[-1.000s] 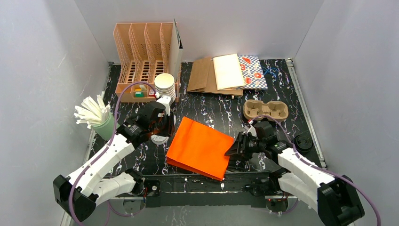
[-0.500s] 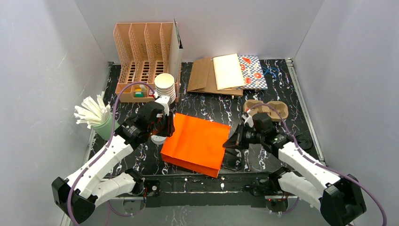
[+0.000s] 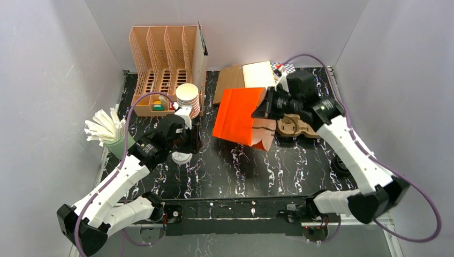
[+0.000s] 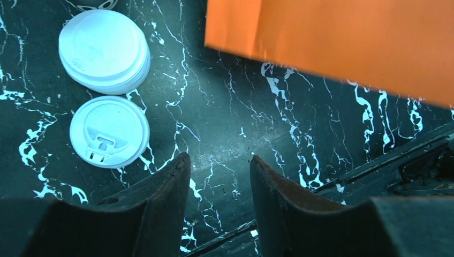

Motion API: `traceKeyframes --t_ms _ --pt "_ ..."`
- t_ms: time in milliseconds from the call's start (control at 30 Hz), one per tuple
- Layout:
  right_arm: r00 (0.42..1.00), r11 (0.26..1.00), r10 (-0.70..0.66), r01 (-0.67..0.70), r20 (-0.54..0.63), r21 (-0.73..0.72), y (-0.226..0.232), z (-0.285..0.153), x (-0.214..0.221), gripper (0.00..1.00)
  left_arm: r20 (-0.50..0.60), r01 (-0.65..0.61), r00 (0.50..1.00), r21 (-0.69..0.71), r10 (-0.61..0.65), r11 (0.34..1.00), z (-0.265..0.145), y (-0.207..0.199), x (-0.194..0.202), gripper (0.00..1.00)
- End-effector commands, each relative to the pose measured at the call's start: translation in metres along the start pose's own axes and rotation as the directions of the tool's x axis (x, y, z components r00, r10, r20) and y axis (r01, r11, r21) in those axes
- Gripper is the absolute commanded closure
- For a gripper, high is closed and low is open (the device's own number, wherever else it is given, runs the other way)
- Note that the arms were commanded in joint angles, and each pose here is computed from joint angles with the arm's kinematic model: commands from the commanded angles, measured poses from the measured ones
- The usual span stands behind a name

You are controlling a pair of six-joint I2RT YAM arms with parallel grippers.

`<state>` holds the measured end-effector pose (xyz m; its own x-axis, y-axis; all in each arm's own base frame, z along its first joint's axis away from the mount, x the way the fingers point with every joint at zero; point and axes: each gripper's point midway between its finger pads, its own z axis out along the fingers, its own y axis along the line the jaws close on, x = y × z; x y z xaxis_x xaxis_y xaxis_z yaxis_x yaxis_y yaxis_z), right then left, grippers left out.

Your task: Pack the takeout coffee

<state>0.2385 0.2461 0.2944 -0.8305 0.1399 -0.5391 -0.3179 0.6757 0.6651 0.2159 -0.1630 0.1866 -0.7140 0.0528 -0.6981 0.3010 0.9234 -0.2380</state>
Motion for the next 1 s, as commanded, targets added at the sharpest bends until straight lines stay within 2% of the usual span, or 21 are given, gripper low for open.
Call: traceKeyframes --t_ms 0,200,300,533,600,667,733,767,833,967 --pt "0.995 0.978 -0.068 0.081 -0.072 0.192 -0.022 0.003 -0.017 0.99 0.021 0.026 0.999 0.056 -0.027 0.998 0.003 -0.008 0.001 0.55" --pt "0.992 0.953 -0.115 0.127 -0.058 0.274 -0.023 -0.009 -0.037 0.97 0.058 0.093 0.993 0.102 -0.099 0.990 0.020 -0.017 0.000 0.52" --pt "0.986 0.930 -0.126 0.156 -0.109 0.333 -0.029 -0.017 -0.038 0.96 0.066 0.112 0.991 0.108 -0.119 0.988 0.028 -0.018 -0.002 0.52" --pt "0.970 0.928 -0.150 0.206 -0.192 0.312 -0.021 -0.022 -0.038 0.85 0.044 0.122 0.991 0.130 -0.129 0.984 0.036 -0.023 0.002 0.52" --pt "0.970 0.934 -0.157 0.208 -0.187 0.291 -0.016 -0.020 -0.042 0.85 0.043 0.127 0.990 0.132 -0.133 0.983 0.037 -0.023 0.004 0.52" --pt "0.969 0.940 -0.163 0.210 -0.185 0.269 -0.009 -0.017 -0.046 0.92 0.043 0.133 0.989 0.136 -0.140 0.982 0.038 -0.024 0.005 0.52" --pt "0.970 0.940 -0.164 0.209 -0.180 0.269 -0.005 -0.017 -0.053 0.93 0.039 0.135 0.989 0.141 -0.142 0.981 0.039 -0.025 0.006 0.52" --pt "0.969 0.940 -0.166 0.211 -0.181 0.268 -0.004 -0.016 -0.055 0.91 0.035 0.136 0.989 0.142 -0.142 0.980 0.039 -0.025 0.007 0.52" --pt "0.966 0.940 -0.168 0.217 -0.195 0.264 -0.005 -0.010 -0.057 0.72 0.031 0.138 0.989 0.142 -0.143 0.980 0.040 -0.025 0.008 0.52" --pt "0.958 0.945 -0.169 0.225 -0.232 0.239 -0.008 0.008 -0.055 0.45 0.024 0.139 0.989 0.134 -0.144 0.981 0.043 -0.023 0.012 0.52"
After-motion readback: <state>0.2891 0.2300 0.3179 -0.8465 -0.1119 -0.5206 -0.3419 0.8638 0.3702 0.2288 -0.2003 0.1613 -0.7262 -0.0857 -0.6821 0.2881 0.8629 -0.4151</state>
